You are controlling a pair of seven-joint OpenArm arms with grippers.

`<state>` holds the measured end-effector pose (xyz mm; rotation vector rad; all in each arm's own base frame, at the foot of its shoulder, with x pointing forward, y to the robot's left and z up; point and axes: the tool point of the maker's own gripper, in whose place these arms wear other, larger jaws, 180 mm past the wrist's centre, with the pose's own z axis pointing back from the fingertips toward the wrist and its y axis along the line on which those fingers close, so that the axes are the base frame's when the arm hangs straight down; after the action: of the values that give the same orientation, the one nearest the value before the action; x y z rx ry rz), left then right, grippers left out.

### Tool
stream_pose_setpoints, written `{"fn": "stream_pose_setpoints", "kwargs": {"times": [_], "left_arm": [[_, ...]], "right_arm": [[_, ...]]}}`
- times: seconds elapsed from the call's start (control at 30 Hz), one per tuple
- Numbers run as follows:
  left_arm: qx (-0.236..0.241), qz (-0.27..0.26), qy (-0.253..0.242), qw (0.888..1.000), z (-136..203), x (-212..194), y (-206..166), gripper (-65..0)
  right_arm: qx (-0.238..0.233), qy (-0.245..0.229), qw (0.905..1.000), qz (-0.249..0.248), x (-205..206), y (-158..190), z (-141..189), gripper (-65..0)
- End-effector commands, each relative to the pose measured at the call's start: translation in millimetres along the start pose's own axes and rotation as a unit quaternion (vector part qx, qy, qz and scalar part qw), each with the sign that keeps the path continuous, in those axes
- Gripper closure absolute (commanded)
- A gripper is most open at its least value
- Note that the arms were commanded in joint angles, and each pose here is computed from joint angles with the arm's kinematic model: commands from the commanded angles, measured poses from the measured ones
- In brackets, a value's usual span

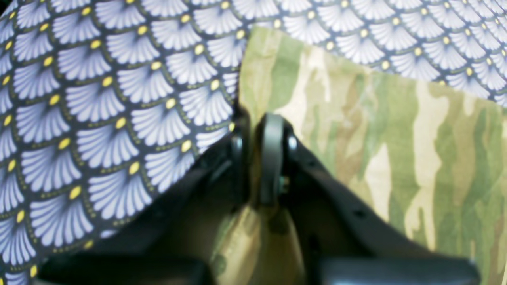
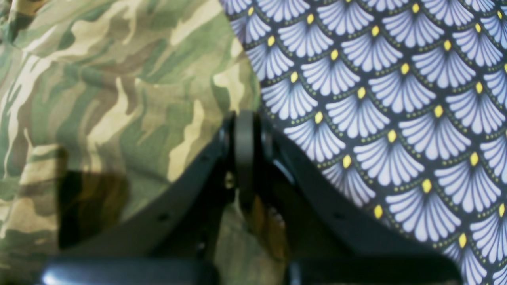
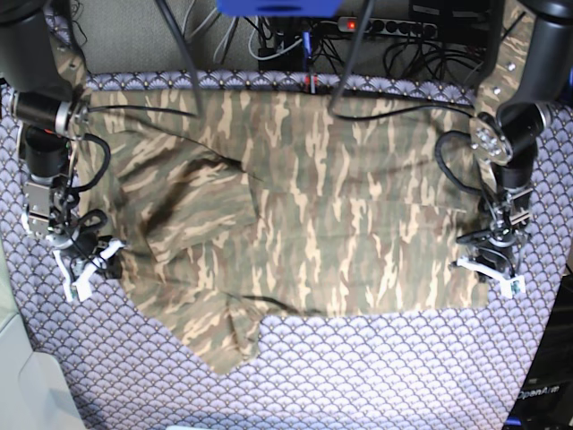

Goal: Fold the T-shirt properly
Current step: 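Close both grippers on the shirt's hem corners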

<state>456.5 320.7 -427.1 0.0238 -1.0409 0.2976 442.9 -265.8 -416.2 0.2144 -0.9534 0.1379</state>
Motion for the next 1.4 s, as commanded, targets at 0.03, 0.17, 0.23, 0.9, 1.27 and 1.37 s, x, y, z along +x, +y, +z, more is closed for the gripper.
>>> {"fn": "stream_pose_setpoints", "kwargs": {"times": [0.03, 0.17, 0.23, 0.9, 1.27, 1.37], "left_arm": [[-0.007, -0.006, 0.010, 1.000, -1.8, 3.9, -3.9, -5.0], [-0.007, -0.007, 0.007, 1.000, -1.7, 5.3, -3.2, -4.9], [-0.007, -0.007, 0.007, 1.000, -1.5, 5.0, -3.1, -4.9], [-0.004, -0.001, 0.005, 1.000, -0.7, 6.1, 1.3, -4.8], [-0.004, 0.000, 0.012, 1.000, -2.0, 10.0, 0.8, 0.0], [0.002, -0.012, 0.014, 1.000, -2.2, 28.1, 3.1, 0.0]], "right_arm": [[-0.007, -0.033, 0.9994, 0.008, 27.2, -10.6, 4.5, 0.0], [-0.007, -0.035, 0.9993, 0.008, 28.6, -10.7, 4.4, 0.0], [-0.008, -0.039, 0.9992, 0.006, 30.6, -11.2, 4.6, 0.0], [-0.017, -0.061, 0.9954, 0.073, 29.2, -5.0, 26.9, 0.0], [-0.017, -0.061, 0.9954, 0.073, 29.2, -5.0, 26.9, 0.0], [-0.018, -0.060, 0.9953, 0.073, 29.3, -5.7, 27.3, 0.0]]}}
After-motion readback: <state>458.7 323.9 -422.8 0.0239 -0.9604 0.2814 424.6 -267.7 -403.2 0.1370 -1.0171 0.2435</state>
